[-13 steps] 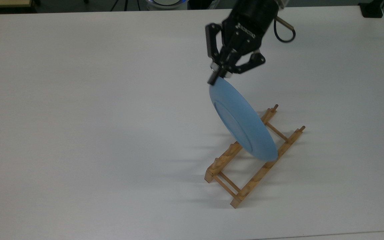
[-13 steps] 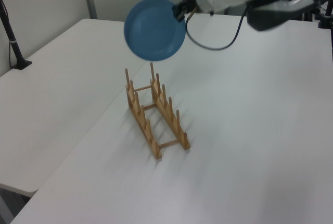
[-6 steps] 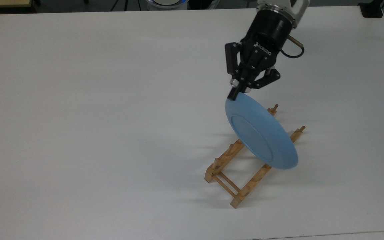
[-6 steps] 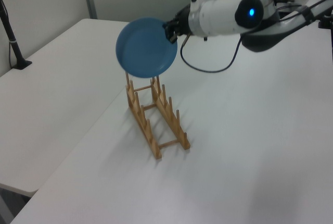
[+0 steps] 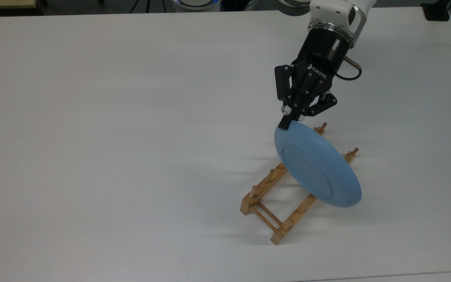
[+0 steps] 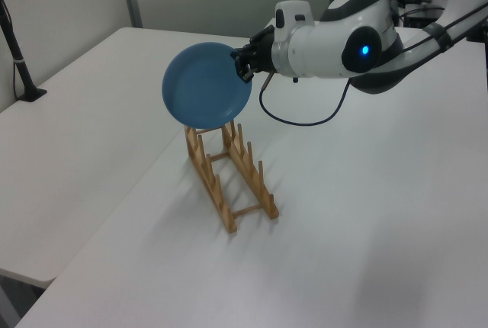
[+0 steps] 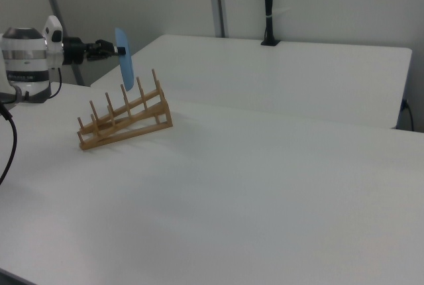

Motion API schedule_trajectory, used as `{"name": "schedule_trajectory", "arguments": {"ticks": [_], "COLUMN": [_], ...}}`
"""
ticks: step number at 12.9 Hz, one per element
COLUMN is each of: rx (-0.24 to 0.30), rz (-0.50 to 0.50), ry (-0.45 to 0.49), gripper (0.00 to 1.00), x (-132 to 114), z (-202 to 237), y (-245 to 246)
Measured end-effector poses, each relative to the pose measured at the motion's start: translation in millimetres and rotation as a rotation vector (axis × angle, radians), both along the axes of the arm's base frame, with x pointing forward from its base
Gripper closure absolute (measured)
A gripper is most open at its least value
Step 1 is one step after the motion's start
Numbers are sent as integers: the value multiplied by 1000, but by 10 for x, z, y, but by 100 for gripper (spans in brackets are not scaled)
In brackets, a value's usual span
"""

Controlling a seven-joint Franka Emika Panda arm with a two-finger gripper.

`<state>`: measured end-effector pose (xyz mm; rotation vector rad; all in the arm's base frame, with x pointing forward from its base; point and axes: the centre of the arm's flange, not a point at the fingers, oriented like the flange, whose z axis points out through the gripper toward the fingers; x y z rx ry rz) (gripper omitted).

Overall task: Place plate in plate rack
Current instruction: 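Lower the plate edge down into the rack slot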

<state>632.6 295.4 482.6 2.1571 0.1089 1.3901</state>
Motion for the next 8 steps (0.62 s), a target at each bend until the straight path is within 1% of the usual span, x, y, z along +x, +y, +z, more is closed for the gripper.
{"name": "schedule_trajectory", "arguments": {"ticks": [4,8], "rx": [-17,-25], "rz": [8,10], "ry": [7,13], "gripper": [95,95], "x": [40,59], "z": [-162,-232], "y": [6,-1]}}
